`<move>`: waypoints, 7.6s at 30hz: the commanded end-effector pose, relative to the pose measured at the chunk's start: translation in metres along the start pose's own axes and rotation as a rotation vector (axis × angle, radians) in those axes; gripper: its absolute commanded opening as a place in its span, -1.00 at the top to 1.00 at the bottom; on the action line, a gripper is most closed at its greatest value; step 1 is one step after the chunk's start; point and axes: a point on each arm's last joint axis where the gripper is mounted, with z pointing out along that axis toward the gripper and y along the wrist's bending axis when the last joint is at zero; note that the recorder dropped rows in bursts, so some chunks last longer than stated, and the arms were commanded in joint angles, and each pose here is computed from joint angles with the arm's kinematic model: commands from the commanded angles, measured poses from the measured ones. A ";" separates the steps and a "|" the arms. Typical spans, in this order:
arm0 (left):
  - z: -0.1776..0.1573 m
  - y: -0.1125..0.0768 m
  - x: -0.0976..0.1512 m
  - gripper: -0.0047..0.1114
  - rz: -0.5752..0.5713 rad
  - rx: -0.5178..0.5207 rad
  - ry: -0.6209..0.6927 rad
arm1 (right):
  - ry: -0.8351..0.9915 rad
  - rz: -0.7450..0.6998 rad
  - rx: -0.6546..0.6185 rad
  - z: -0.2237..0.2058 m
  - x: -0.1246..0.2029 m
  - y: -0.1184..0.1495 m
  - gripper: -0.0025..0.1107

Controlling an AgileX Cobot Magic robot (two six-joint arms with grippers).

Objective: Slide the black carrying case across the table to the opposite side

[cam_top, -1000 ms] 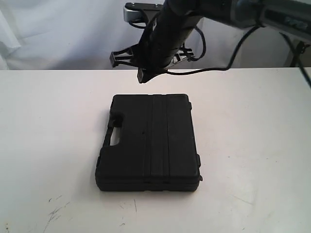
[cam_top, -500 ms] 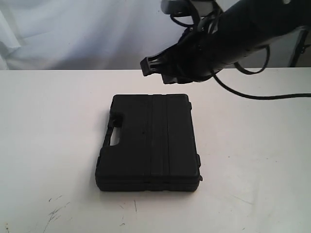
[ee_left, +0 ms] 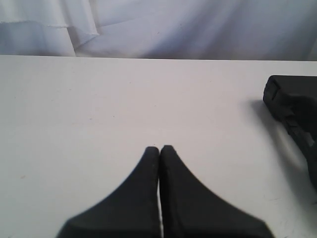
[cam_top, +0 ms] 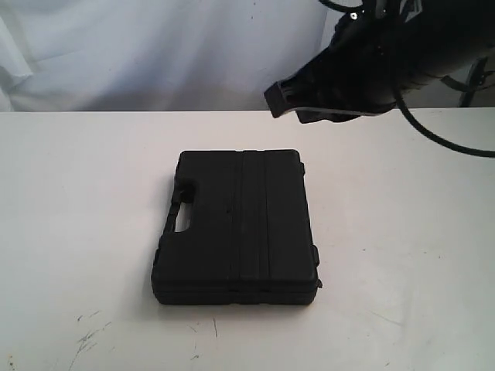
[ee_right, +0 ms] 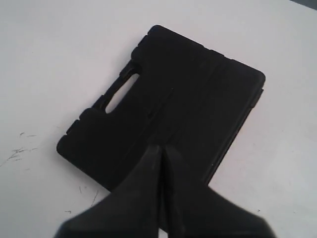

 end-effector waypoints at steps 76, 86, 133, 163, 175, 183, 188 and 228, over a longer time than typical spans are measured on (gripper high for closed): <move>0.000 0.000 0.000 0.92 -0.006 -0.001 -0.015 | -0.588 0.257 0.524 -0.049 0.306 -0.048 0.96; 0.000 0.000 0.000 0.92 -0.006 -0.001 -0.015 | -0.590 0.265 0.521 -0.049 0.306 -0.048 0.96; -0.006 0.002 -0.033 0.92 -0.035 -0.019 -0.385 | -0.590 0.265 0.521 -0.049 0.306 -0.048 0.96; 0.071 -0.018 -0.198 0.92 0.064 0.260 0.448 | -0.590 0.265 0.520 -0.049 0.305 -0.048 0.96; 0.106 -0.025 -0.211 0.92 -0.100 0.307 0.325 | -0.590 0.265 0.520 -0.049 0.305 -0.048 0.96; 0.170 -0.043 -0.215 0.92 -0.128 0.439 0.592 | -0.590 0.265 0.520 -0.049 0.305 -0.048 0.96; 0.202 -0.066 -0.212 0.92 -0.102 0.464 0.661 | -0.590 0.265 0.520 -0.049 0.305 -0.048 0.96; 0.334 -0.168 -0.083 0.32 0.056 0.308 1.203 | -0.589 0.263 0.522 -0.049 0.306 -0.048 0.96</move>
